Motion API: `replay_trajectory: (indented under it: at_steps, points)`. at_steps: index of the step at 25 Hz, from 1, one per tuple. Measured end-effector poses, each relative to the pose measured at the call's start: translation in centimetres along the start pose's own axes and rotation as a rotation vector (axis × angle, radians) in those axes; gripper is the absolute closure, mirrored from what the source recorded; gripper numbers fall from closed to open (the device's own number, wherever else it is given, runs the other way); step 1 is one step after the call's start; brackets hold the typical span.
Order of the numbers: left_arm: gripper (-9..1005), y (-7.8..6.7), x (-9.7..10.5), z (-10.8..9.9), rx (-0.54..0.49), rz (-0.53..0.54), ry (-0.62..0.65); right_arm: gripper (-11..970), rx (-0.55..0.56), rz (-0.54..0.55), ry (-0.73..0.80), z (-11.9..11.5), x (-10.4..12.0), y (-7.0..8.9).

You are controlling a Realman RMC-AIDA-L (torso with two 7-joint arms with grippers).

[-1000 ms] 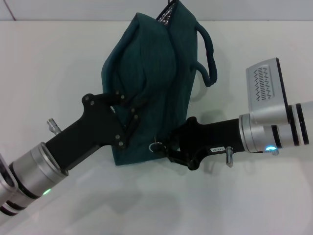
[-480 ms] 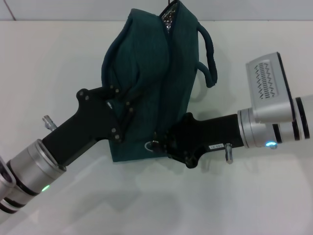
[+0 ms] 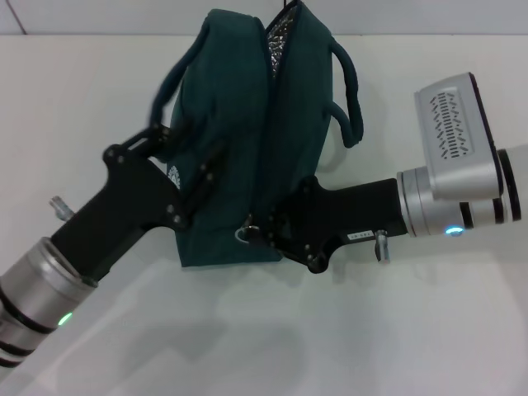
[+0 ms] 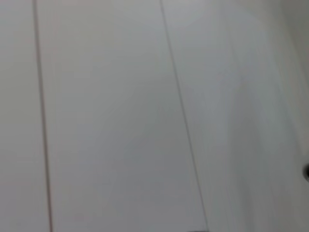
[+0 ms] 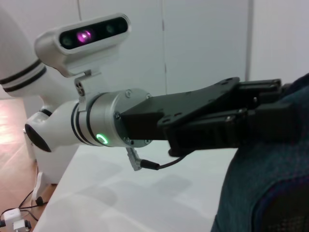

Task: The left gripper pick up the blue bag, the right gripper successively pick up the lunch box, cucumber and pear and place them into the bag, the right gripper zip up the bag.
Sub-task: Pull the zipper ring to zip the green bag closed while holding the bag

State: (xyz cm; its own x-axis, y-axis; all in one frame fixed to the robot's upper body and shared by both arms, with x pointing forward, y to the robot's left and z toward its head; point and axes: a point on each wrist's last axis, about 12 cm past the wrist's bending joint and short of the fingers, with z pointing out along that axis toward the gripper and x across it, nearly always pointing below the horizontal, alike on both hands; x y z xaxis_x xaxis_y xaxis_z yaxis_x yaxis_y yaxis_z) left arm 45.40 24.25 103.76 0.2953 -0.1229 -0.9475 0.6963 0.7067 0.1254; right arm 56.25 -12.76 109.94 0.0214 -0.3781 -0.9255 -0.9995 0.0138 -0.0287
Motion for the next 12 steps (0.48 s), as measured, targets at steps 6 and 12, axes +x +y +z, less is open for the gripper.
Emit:
replay_trajectory:
  at_steps: [6,12]
  points:
    - [515,0.2,-0.2,-0.9,-0.045,-0.032,-0.007,941,0.008,-0.035,-0.013,-0.3,-0.5,-0.3]
    - [272,-0.1,-0.2,-2.4,-0.072,-0.040,0.011,941,0.014,-0.072,-0.029,-0.5,-1.3,-0.7]
